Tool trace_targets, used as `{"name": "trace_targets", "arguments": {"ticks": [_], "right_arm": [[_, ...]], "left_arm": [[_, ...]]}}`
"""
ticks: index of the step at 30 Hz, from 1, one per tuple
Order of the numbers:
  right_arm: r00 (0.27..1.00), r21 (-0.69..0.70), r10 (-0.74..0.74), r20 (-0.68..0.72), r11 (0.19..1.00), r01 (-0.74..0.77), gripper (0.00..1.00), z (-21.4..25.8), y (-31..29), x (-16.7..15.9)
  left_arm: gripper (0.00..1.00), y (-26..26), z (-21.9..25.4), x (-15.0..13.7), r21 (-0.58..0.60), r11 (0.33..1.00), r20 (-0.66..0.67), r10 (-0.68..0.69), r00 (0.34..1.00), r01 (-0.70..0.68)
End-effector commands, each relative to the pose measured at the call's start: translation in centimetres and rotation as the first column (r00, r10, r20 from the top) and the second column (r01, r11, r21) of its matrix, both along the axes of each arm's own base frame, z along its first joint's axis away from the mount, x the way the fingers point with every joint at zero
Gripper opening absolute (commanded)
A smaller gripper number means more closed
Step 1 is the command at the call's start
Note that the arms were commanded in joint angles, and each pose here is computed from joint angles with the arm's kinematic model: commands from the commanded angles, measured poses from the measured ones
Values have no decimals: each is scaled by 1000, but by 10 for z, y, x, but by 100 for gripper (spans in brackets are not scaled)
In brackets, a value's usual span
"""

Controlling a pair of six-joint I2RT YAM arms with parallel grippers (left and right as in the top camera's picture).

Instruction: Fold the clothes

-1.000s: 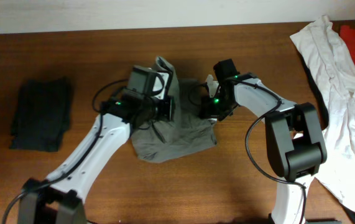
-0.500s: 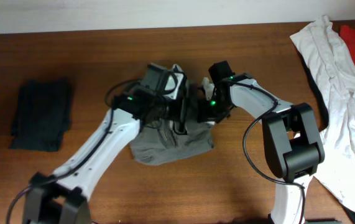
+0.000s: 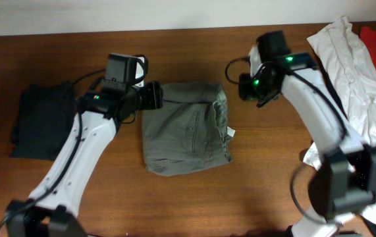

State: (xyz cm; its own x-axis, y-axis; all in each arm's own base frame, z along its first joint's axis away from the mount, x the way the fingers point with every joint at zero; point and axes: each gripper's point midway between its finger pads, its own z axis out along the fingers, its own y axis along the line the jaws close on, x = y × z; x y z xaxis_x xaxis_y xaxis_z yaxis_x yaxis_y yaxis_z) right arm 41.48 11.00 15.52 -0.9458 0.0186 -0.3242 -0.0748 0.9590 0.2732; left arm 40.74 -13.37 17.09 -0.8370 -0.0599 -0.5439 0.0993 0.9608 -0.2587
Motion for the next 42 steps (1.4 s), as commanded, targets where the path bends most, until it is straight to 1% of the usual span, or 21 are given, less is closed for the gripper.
{"name": "trace_targets", "arguments": {"ticks": [1, 4, 7, 11, 14, 17, 18, 20, 21, 24, 27, 28, 30, 32, 33, 36, 38, 40, 42], "right_arm": [[986, 103, 151, 76, 982, -158, 21, 37, 41, -16], [968, 168, 248, 42, 953, -252, 22, 33, 71, -36], [955, 171, 295, -14, 942, -288, 21, 15, 87, -51], [931, 168, 347, -113, 930, -327, 21, -23, 104, -73], [909, 165, 369, -193, 926, -340, 21, -57, 111, -89], [890, 152, 370, -267, 928, -340, 22, -91, 108, -103], [884, 143, 364, -295, 931, -336, 21, -103, 105, -107], [878, 100, 341, -335, 940, -327, 21, -120, 94, -112], [880, 63, 316, -355, 947, -315, 22, -129, 86, -113], [901, -106, 213, -377, 957, -271, 21, -147, 53, -106], [935, -247, 132, -329, 944, -221, 21, -150, 28, -88], [943, -269, 123, -310, 940, -211, 22, -150, 24, -83], [951, -276, 113, -289, 941, -196, 22, -150, 21, -76], [955, -309, 99, -280, 932, -188, 22, -150, 14, -74], [958, -340, 90, -271, 923, -183, 22, -149, 9, -72], [972, -453, 57, -227, 878, -157, 22, -147, -11, -62], [979, -494, 46, -199, 858, -141, 22, -145, -17, -56], [982, -496, 46, -185, 858, -134, 22, -144, -17, -52], [982, -494, 46, -181, 859, -131, 22, -144, -17, -51]], "left_arm": [[68, 3, -40, 2, 50, 999, -100, 2, 995, 3], [68, 3, -69, 1, 70, 998, -173, 4, 985, 8], [68, 4, -98, -2, 89, 996, -242, 9, 970, 13], [68, 6, -130, -9, 112, 993, -327, 16, 945, 22], [68, 8, -148, -19, 128, 991, -390, 22, 921, 30], [68, 9, -162, -37, 125, 991, -475, 19, 880, 46], [65, 9, -165, -46, 125, 991, -509, 17, 861, 54], [61, 12, -170, -59, 137, 989, -555, 24, 831, 62], [61, 14, -173, -65, 142, 988, -577, 29, 816, 66], [61, 15, -181, -85, 135, 988, -641, 29, 767, 76], [61, 11, -186, -104, 97, 992, -692, 9, 722, 80], [60, 11, -186, -108, 93, 992, -702, 8, 712, 80], [54, 13, -183, -113, 97, 992, -716, 12, 698, 82], [53, 13, -171, -112, 94, 992, -701, 8, 713, 81], [53, 12, -165, -109, 93, 993, -681, 6, 732, 79], [53, 16, -140, -83, 125, 990, -559, 17, 829, 64], [54, 21, -118, -55, 158, 987, -421, 35, 906, 36], [74, 24, -96, -25, 179, 984, -269, 55, 962, -6], [82, 21, -77, 0, 177, 984, -136, 31, 990, -7]]}}
